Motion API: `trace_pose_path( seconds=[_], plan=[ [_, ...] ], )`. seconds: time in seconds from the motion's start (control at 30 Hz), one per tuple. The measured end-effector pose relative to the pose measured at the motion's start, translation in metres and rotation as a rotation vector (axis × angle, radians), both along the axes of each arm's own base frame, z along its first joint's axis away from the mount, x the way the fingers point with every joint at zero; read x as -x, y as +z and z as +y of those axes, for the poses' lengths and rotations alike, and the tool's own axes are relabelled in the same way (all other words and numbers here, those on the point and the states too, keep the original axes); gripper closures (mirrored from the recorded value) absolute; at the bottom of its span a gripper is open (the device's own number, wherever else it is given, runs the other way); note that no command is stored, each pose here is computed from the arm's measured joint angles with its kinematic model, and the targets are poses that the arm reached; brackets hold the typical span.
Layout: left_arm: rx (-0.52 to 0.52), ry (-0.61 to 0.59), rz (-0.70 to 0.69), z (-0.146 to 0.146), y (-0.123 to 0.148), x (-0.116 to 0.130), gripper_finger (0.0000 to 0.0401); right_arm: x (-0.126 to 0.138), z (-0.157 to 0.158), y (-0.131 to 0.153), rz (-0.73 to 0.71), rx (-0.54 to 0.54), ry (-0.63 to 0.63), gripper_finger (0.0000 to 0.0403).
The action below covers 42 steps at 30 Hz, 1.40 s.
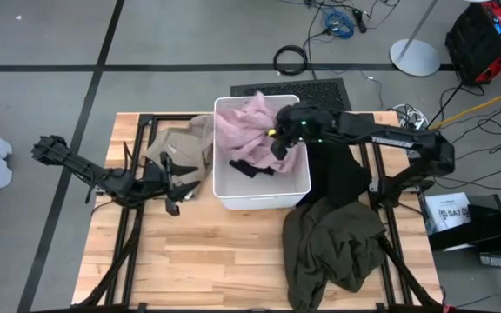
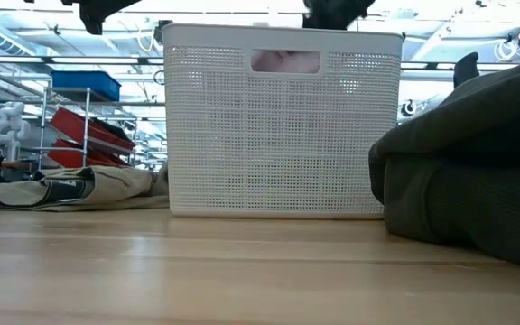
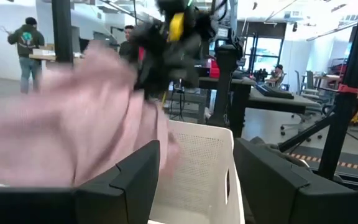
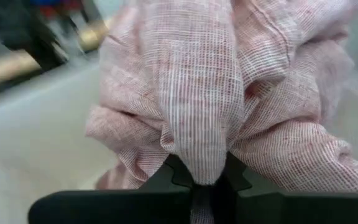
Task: Sort clothes
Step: Put the pink shirt into the white laundry bin
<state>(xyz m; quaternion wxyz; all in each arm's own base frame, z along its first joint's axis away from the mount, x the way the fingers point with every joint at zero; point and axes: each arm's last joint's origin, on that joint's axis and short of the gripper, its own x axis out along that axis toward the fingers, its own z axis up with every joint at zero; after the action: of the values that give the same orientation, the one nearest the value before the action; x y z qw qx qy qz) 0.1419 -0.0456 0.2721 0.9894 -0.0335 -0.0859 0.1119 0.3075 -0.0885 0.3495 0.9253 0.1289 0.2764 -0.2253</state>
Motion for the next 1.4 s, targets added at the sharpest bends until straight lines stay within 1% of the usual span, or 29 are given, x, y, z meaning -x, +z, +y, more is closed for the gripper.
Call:
trace_pose_path(
  seconds=[0.1,0.2,0.4,0.53,0.73,0.83,0.97,1.03,1.17,1.23,1.3,1.4],
  plan=[
    [-0.019,0.005,-0.005,0.001,0.002,0.002,0.0186,-0.002,-0.007,-0.018,0.099,-0.067,-0.078,0.0392],
    [-0.039,0.011,-0.012,0.002,0.003,0.004,0.0186,-0.012,-0.008,-0.032,0.147,-0.068,-0.128,0.0392],
    [-0.031,0.023,-0.032,0.004,0.006,0.008,0.0186,-0.036,-0.005,-0.064,0.224,-0.061,-0.105,0.0392],
    [-0.05,0.029,-0.033,0.005,0.007,0.009,0.0186,-0.052,-0.006,-0.09,0.281,-0.068,-0.09,0.0392],
    [-0.05,0.031,-0.032,0.005,0.007,0.009,0.0186,-0.07,-0.005,-0.126,0.336,-0.174,0.031,0.0393],
    [-0.051,0.031,-0.031,0.005,0.007,0.009,0.0186,-0.073,-0.002,-0.136,0.356,-0.222,0.099,0.0391],
    [-0.05,0.031,-0.032,0.005,0.007,0.009,0.0186,-0.075,0.001,-0.14,0.358,-0.293,0.161,0.0367],
    [-0.05,0.031,-0.031,0.005,0.007,0.009,0.0186,-0.075,0.003,-0.14,0.346,-0.347,0.208,0.0357],
    [-0.05,0.031,-0.031,0.005,0.007,0.009,0.0186,-0.076,0.013,-0.139,0.308,-0.514,0.358,0.0351],
    [-0.05,0.03,-0.031,0.005,0.007,0.009,0.0186,-0.077,0.017,-0.138,0.295,-0.581,0.406,0.035],
    [-0.05,0.03,-0.03,0.005,0.007,0.009,0.0186,-0.077,0.021,-0.138,0.29,-0.612,0.441,0.0349],
    [-0.051,0.03,-0.028,0.005,0.007,0.009,0.0186,-0.077,0.022,-0.137,0.29,-0.61,0.446,0.0348]
  ],
)
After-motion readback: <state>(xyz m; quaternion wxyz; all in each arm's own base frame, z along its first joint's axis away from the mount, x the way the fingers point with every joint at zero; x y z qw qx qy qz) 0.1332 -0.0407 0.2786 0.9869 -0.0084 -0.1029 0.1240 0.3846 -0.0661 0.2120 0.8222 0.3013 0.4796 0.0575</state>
